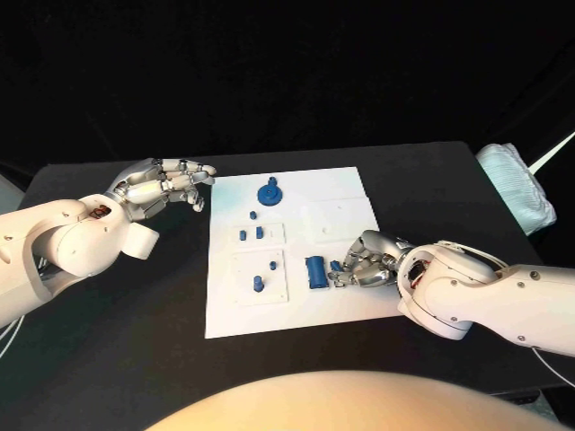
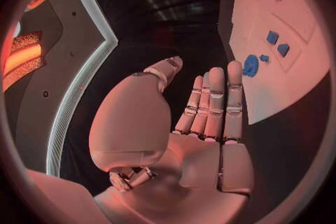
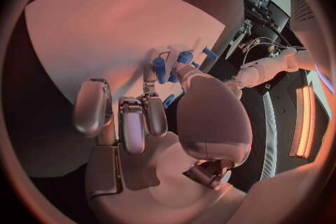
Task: Assemble the parts on the task board
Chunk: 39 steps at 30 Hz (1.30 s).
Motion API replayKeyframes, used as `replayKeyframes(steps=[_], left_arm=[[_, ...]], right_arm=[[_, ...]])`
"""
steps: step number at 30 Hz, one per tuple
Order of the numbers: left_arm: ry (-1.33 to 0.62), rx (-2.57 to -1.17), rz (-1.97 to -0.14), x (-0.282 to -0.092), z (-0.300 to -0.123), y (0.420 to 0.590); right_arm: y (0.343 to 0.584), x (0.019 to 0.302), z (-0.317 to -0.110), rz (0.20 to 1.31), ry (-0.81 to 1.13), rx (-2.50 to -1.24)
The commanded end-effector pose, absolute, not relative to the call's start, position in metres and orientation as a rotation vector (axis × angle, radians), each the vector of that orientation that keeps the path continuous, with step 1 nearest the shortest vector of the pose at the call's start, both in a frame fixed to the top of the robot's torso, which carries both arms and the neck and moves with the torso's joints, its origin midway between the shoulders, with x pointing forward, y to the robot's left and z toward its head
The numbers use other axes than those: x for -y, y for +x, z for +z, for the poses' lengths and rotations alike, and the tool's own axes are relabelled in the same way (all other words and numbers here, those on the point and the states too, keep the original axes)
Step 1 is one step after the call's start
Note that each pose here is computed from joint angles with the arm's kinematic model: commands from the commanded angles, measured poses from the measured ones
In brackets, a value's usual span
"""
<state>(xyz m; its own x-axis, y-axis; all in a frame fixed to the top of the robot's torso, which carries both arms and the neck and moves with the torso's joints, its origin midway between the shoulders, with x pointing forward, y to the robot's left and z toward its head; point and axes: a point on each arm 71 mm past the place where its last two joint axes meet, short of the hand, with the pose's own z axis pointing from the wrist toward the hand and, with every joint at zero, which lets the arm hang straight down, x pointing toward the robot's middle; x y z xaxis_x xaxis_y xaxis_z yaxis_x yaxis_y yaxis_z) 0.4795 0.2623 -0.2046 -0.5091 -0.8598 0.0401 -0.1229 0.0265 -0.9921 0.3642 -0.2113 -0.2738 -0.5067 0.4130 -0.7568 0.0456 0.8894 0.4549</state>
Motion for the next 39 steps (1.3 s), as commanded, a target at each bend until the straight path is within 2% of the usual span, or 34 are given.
replayKeyframes(steps=[1,27,39], left_arm=[[-1.000,-1.699,-1.555,-0.261,-0.204,0.479],[-1.002,-1.700,-1.551,-0.262,-0.204,0.479],[-1.000,-1.701,-1.556,-0.260,-0.205,0.480]], right_arm=[[0.361,0.207,-0.272,0.501,0.316,-2.068],[0.362,0.221,-0.272,0.465,0.292,-2.063],[0.366,0.218,-0.274,0.455,0.237,-2.058]])
